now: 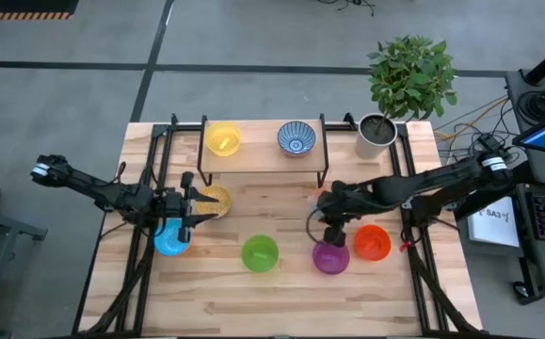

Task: Place and stack bowls onto a shelf
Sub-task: Stack the light blue bowl on the top of the red bowl on the shelf

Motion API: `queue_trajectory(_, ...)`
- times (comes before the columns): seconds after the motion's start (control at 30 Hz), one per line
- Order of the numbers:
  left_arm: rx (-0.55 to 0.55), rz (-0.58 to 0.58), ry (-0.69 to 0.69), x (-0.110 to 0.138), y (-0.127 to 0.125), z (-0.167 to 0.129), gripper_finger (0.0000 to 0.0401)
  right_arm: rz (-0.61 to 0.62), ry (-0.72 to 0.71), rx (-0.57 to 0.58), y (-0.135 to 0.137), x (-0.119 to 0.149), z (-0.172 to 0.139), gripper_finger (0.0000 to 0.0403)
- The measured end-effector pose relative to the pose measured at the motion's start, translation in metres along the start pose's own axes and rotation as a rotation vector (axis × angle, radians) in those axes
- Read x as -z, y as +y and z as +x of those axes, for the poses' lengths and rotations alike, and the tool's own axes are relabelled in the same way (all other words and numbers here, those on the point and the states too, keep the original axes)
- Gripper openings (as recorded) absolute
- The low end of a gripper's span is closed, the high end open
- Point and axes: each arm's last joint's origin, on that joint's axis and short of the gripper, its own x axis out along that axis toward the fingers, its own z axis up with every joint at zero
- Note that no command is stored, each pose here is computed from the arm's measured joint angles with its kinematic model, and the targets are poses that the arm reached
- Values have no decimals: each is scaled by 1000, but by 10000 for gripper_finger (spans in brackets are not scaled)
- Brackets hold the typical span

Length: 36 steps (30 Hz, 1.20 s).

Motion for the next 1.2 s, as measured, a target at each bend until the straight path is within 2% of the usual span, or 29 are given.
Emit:
queue_trajectory(0.13, -18, 5, -25, -3, 1, 0, 157, -122, -202, -146, 13, -17, -10, 28)
queue_trajectory(0.27, -20, 11, -39, -4, 1, 0, 157, -271, -376, -147, 17, -32, -15, 28)
queue_trajectory(0.33, -20, 11, -39, -4, 1, 0, 157, -336, -442, -75, 13, -38, -16, 28)
queue_trajectory(0.5, -20, 11, -39, -4, 1, 0, 157, -441, -509, 274, -5, -60, -30, 28)
queue_trajectory(0.6, -20, 12, -38, -4, 1, 0, 157, -480, -545, 374, -19, -79, -45, 28)
queue_trajectory(0.73, -20, 15, -38, -4, 1, 0, 157, -444, -485, 448, -48, -101, -55, 28)
queue_trajectory(0.93, -21, 17, -34, -4, 1, 0, 157, -406, -262, 417, -91, -125, -48, 28)
queue_trajectory(1.2, -20, 31, -34, -4, 1, 0, 157, -393, -92, 408, -117, -144, -34, 29)
